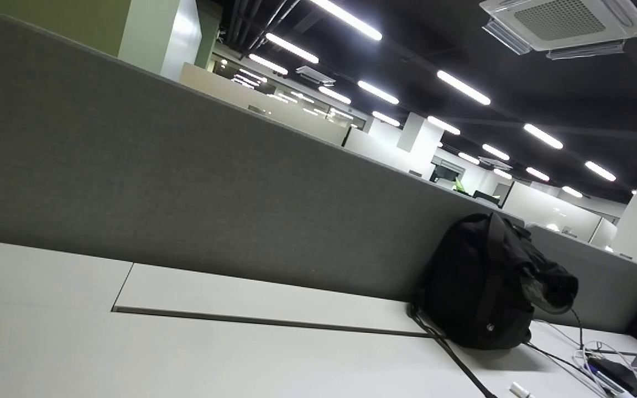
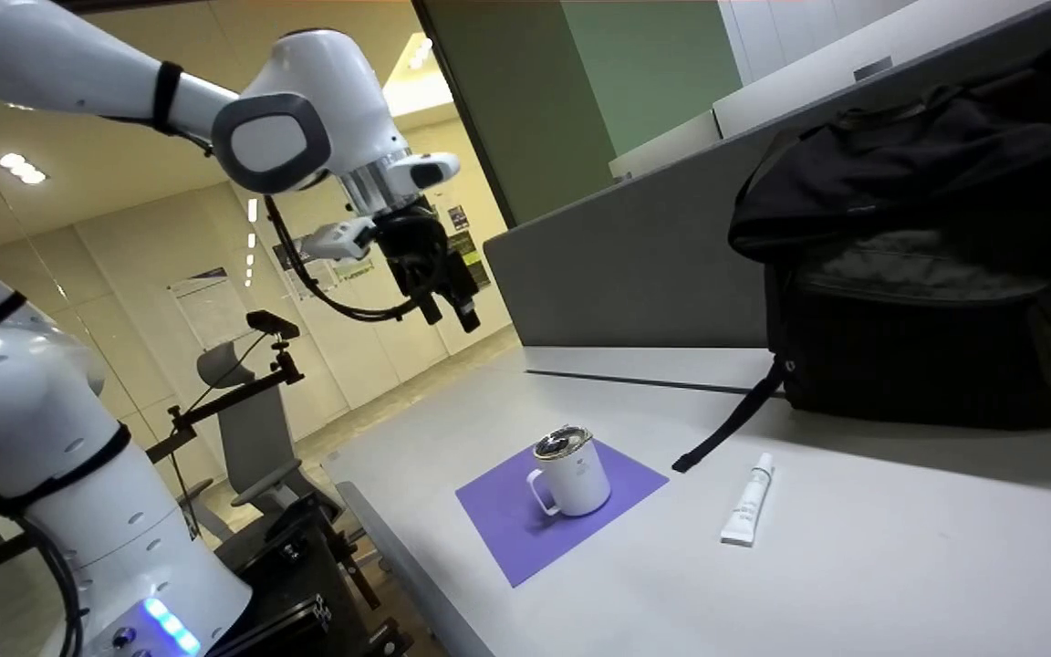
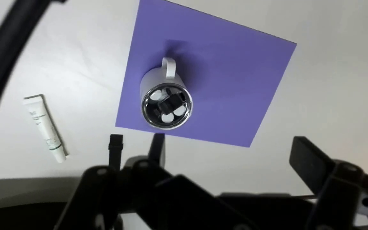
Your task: Open the to small opening on the white cup.
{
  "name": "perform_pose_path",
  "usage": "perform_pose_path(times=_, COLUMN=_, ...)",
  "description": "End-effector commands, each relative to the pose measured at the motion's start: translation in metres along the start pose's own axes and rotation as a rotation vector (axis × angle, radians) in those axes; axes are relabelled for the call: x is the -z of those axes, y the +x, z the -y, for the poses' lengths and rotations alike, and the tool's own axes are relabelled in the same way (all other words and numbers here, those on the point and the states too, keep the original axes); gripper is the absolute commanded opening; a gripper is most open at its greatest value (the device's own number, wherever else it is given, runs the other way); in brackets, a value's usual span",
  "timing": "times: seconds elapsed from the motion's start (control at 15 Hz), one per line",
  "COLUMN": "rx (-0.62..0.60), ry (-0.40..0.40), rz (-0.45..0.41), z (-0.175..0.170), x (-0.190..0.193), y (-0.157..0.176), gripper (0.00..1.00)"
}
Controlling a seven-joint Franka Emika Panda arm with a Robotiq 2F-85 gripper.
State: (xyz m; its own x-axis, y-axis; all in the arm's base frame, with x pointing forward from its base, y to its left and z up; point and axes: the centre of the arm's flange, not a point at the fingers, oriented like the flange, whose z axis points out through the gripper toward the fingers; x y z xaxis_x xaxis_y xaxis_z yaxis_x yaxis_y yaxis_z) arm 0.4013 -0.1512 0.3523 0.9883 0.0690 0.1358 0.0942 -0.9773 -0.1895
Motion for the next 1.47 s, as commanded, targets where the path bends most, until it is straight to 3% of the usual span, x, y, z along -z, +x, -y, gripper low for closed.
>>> perform_pose_path(times=0.0, rx=0.110, ry=-0.038, rz=0.089, z=-0.016, x=-0.037, y=0.044, gripper=1.00)
perform_pose_path(times=0.47, rx=0.312, ry=-0.267, rz=0.160, z=-0.020, x=-0.093, y=0.075, gripper=1.00)
perform_pose_path(times=0.6, rx=0.310, ry=-0.315, rz=0.267, z=-0.021, x=-0.100, y=0.073, gripper=1.00)
perform_pose_path(times=0.67, rx=0.328, ry=-0.276, rz=0.212, z=-0.019, x=-0.102, y=0.064, gripper=1.00)
perform_pose_path(times=0.8, rx=0.326, ry=-0.302, rz=0.249, z=-0.023, x=-0.107, y=0.063, gripper=1.00)
perform_pose_path(times=1.33, rx=0.326, ry=-0.304, rz=0.254, z=-0.024, x=-0.106, y=0.065, gripper=1.00)
perform_pose_path(times=1.4, rx=0.330, ry=-0.308, rz=0.232, z=-0.024, x=-0.107, y=0.066, gripper=0.75)
